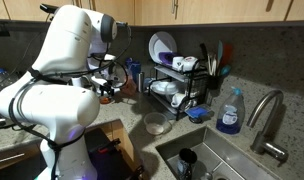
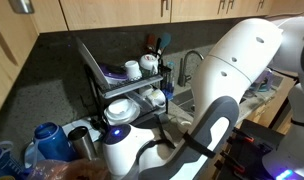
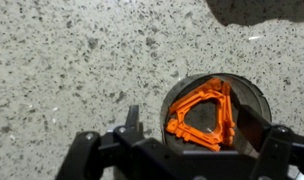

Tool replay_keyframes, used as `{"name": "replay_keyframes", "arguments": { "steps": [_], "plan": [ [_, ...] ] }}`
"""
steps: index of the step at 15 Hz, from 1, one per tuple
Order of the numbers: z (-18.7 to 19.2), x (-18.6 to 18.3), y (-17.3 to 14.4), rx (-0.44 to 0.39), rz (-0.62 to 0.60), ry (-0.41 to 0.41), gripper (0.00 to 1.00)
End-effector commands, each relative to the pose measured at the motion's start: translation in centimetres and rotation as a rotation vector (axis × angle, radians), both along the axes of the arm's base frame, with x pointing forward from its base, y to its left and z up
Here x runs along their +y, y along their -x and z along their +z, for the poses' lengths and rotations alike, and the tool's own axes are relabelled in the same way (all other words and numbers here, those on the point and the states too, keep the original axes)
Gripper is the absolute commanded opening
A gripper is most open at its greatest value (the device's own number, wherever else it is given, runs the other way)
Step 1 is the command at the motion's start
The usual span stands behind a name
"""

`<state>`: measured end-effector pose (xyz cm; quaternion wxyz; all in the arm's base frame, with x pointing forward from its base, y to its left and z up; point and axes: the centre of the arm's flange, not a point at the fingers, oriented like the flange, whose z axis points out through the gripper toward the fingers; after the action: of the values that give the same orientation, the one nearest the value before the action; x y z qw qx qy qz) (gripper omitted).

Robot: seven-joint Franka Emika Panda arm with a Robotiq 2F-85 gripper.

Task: Get the black bowl and put it on top of the white bowl on the lower level of the plate dryer

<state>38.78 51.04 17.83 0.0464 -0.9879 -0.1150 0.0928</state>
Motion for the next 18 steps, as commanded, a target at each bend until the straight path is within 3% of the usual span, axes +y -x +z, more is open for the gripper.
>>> {"name": "replay_keyframes", "arguments": {
  "steps": [1,9,10,12,18],
  "plan": [
    [-1.5,1.2,-1.0,0.003,-0.047,0.041,1.0],
    [-3.6,1.2,-1.1,0.005,-0.095,0.075,0.98],
    [-3.5,1.2,-1.1,0.002,-0.102,0.077,0.74],
    [-3.1,1.1,-1.0,-0.008,-0.1,0.082,0.68],
    [-2.7,1.4,-0.9,-0.015,-0.097,0.083,0.22]
  ]
}}
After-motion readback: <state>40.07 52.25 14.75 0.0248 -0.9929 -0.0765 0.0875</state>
